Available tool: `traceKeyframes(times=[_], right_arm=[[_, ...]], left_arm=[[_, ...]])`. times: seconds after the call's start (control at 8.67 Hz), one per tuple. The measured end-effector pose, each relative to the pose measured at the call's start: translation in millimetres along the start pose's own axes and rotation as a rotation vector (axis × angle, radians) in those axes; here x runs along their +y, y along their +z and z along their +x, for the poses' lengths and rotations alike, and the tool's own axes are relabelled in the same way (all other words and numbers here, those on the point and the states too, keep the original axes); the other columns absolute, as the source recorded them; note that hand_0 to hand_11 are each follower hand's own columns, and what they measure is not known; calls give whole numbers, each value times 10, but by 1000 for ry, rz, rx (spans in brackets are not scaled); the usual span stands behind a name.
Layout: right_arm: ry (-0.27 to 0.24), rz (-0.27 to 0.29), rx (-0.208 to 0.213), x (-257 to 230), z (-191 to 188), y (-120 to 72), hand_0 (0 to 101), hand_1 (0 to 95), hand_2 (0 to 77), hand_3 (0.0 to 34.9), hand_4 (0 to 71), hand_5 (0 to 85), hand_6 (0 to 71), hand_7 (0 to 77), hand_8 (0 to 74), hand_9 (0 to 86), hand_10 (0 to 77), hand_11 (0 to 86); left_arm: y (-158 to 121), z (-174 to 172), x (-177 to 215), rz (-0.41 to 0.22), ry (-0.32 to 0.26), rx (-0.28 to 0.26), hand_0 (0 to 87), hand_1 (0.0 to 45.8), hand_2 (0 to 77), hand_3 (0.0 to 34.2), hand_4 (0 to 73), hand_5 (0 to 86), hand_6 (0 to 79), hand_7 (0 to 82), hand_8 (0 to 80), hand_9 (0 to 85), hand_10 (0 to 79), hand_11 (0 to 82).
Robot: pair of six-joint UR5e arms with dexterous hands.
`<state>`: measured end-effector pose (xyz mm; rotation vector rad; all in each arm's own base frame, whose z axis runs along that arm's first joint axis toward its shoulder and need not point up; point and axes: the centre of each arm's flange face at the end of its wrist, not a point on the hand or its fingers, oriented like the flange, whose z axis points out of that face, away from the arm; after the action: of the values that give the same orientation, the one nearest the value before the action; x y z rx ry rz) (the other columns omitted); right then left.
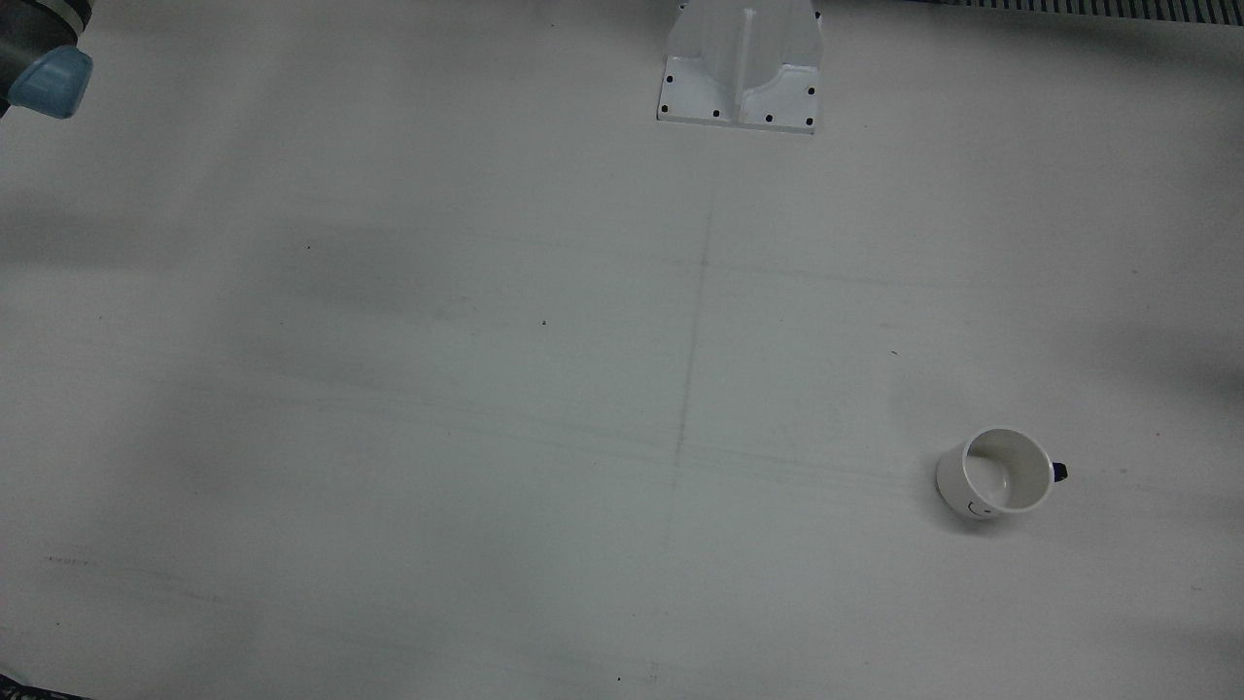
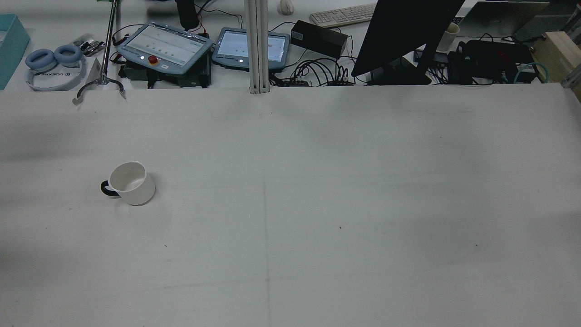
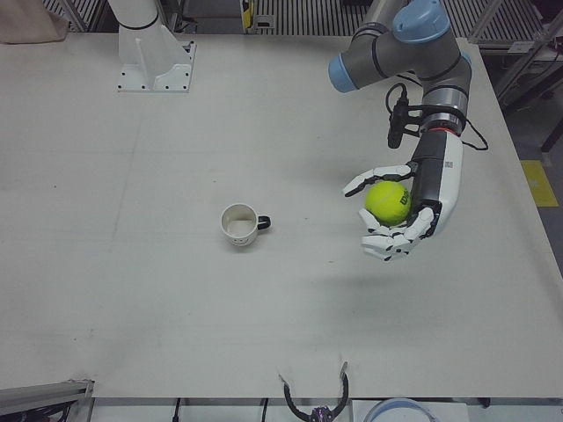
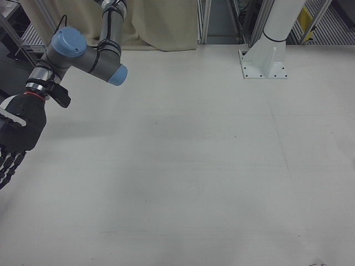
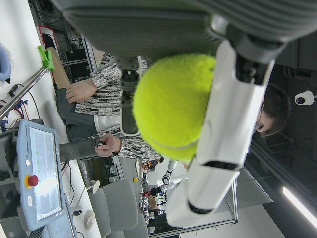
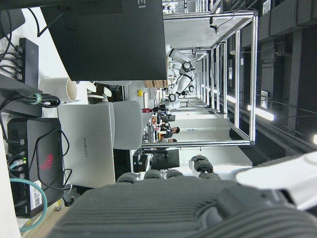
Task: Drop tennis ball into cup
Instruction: 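Carry the yellow tennis ball in the left hand toward the cup, then position the held ball above the cup opening with the left hand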
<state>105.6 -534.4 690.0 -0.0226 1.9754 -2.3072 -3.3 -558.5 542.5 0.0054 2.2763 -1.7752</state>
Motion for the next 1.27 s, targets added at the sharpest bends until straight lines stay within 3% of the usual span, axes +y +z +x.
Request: traceKeyframes(times=[0.46, 0.69, 0.92, 1.27], right_arm=[[-1, 0, 0, 2, 1, 3, 0, 5, 5, 0, 0, 0, 0, 5, 0, 0, 0, 5], [0, 0, 0, -1, 0, 1, 0, 5, 5, 0, 0, 0, 0, 0, 0, 0, 0, 5], [-1, 0, 0, -1, 2, 1, 0, 5, 5, 0, 0, 0, 0, 5, 0, 0, 0, 5], [0, 0, 0, -2, 2, 0, 0, 5, 5, 0, 0, 0, 0, 5, 0, 0, 0, 5]], left_arm=[[10, -50, -32, 4, 2, -8, 802, 224, 240, 0, 305, 289, 682, 404, 431, 551, 251, 398], [160, -582, 138, -43, -21, -95, 801, 224, 251, 0, 300, 289, 682, 404, 431, 551, 256, 404], [409, -1416, 526, -116, -58, -217, 801, 224, 245, 0, 289, 273, 682, 404, 436, 551, 267, 415], [500, -2219, 877, -169, -61, -316, 796, 224, 251, 0, 267, 278, 682, 404, 436, 551, 267, 415]])
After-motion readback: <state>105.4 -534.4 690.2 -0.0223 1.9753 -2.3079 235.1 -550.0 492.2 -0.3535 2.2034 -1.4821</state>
